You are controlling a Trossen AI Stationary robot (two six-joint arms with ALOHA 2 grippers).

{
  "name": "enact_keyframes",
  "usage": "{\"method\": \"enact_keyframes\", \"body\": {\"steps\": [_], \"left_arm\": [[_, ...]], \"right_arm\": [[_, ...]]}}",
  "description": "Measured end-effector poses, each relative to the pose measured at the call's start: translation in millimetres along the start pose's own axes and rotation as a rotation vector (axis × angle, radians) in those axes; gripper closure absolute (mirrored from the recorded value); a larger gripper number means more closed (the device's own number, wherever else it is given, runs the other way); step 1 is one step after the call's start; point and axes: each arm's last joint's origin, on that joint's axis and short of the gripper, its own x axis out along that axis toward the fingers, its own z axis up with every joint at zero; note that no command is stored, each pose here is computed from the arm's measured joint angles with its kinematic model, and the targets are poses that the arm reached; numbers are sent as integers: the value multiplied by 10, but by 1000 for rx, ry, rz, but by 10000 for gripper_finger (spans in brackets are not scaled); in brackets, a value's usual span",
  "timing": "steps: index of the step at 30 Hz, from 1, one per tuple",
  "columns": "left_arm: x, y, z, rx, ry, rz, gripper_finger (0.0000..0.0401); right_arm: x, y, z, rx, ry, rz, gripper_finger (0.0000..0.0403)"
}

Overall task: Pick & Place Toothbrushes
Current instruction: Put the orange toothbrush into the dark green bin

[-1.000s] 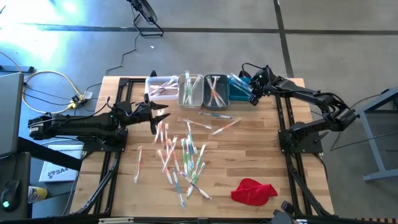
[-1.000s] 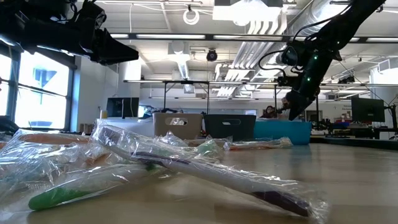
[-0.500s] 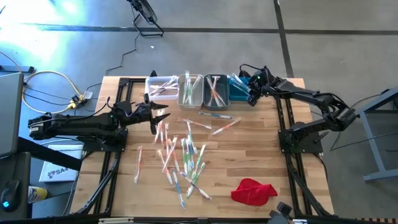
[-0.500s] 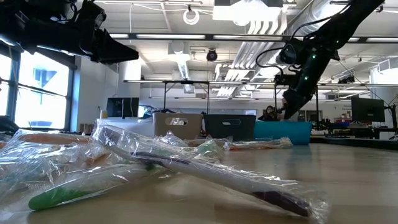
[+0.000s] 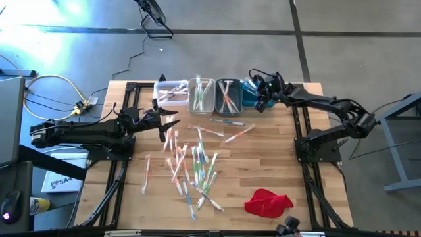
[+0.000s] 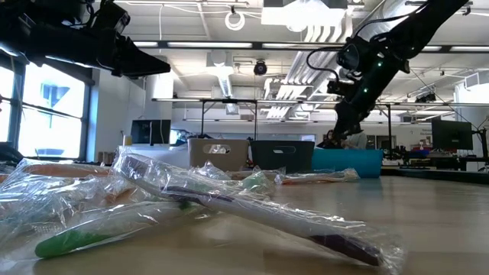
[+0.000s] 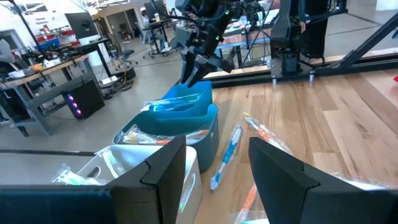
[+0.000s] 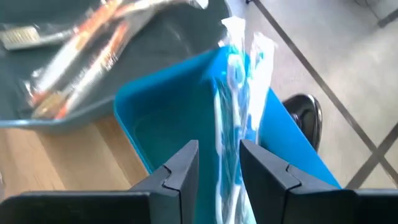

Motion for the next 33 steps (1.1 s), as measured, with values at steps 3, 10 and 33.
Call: {"method": "enact_keyframes", "body": {"steps": [3, 10, 33], "left_arm": [[0, 0, 0, -1, 0, 0, 230], [0, 0, 0, -1, 0, 0, 230], [0, 0, 0, -2, 0, 0, 230]], "right_arm": [[-4, 31, 32, -8, -26, 4, 294], [-22, 145, 99, -37, -74, 28, 294], [-133, 667, 162, 2, -85, 181, 294]]}}
